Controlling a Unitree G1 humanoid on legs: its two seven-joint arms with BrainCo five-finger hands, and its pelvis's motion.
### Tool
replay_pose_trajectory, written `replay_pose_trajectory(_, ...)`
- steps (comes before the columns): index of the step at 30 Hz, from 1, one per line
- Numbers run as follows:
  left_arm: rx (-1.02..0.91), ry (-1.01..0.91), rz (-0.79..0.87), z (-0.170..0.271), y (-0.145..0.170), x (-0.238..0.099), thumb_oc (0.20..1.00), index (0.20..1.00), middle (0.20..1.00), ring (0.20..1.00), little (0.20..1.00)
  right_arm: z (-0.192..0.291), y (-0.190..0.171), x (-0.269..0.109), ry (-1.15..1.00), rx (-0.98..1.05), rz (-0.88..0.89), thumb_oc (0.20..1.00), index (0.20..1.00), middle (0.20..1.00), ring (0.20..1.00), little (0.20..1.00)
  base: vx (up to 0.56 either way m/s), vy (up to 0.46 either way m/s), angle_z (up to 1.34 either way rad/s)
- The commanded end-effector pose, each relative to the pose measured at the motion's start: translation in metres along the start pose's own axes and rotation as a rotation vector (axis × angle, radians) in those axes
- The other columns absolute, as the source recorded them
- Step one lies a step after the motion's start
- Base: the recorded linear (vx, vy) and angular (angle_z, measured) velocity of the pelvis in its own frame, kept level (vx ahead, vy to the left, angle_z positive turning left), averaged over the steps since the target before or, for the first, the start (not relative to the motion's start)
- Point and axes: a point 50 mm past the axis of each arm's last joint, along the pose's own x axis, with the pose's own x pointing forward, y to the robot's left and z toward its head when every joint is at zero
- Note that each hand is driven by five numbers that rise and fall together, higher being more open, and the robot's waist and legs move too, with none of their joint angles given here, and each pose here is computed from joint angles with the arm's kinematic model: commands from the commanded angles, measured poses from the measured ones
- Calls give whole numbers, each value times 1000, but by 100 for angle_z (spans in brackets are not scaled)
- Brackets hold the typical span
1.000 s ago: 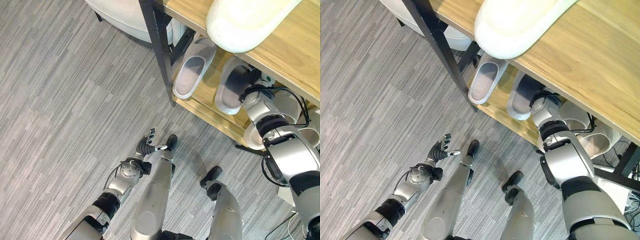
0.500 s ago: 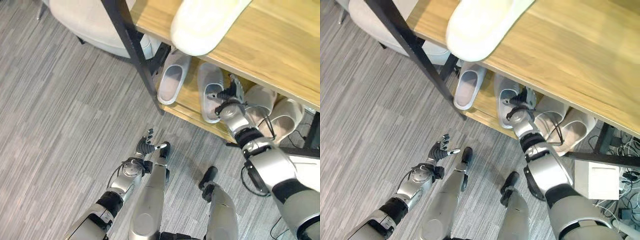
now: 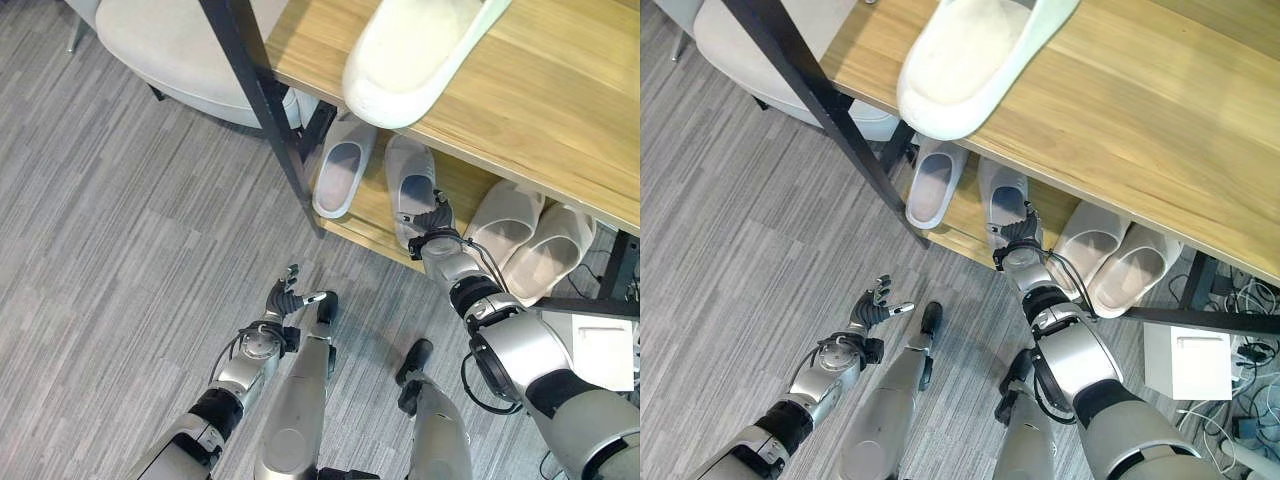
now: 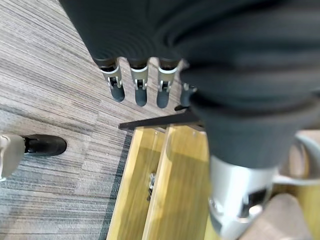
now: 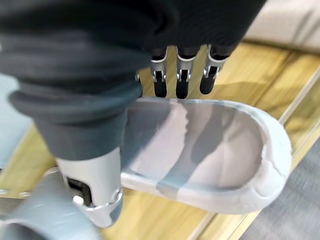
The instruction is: Arrange the slippers neatly on the shoe rack.
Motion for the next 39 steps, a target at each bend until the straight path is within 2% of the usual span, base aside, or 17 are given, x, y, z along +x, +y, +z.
replay_pose_trajectory(1,25,-92,-40,23,-9,7,1000,1000,1000,1000,1000,31,-3,2,-83,153,19,1000,1000,1000,1000,1000,14,-7,8)
replay_pose_trajectory(4,28,-86,-39,22,-9,8,1000,1000,1000,1000,1000,58,2,0,-137,220,51,1000,1000,1000,1000,1000,19,-7,10)
replay_pose_trajectory(7,23,-81,-43,22,-8,8,1000,1000,1000,1000,1000,88,-13,3,-207,269,20,1000,1000,1000,1000,1000,2,1,2)
replay_pose_trajectory(10,31,-66,-41,19,-7,9,1000,1000,1000,1000,1000,92,-16,3,-230,268,22,1000,1000,1000,1000,1000,0,0,0)
replay_pose_trajectory(16,49,-18,-15,8,1,8,1000,1000,1000,1000,1000,43,5,-6,-155,282,123,1000,1000,1000,1000,1000,1,-21,-15)
replay_pose_trajectory(24,28,-23,-10,12,-4,10,1000,1000,1000,1000,1000,10,13,-11,-91,190,122,1000,1000,1000,1000,1000,-15,-32,-14)
replay_pose_trajectory(28,41,-26,-27,11,-10,9,1000,1000,1000,1000,1000,-8,21,-11,9,152,123,1000,1000,1000,1000,1000,8,-13,6)
replay_pose_trajectory(33,56,-38,-33,16,-11,13,1000,1000,1000,1000,1000,0,30,-11,37,178,150,1000,1000,1000,1000,1000,26,9,23)
replay_pose_trajectory(39,59,-38,-13,16,-6,14,1000,1000,1000,1000,1000,29,41,-16,-51,229,186,1000,1000,1000,1000,1000,23,23,14)
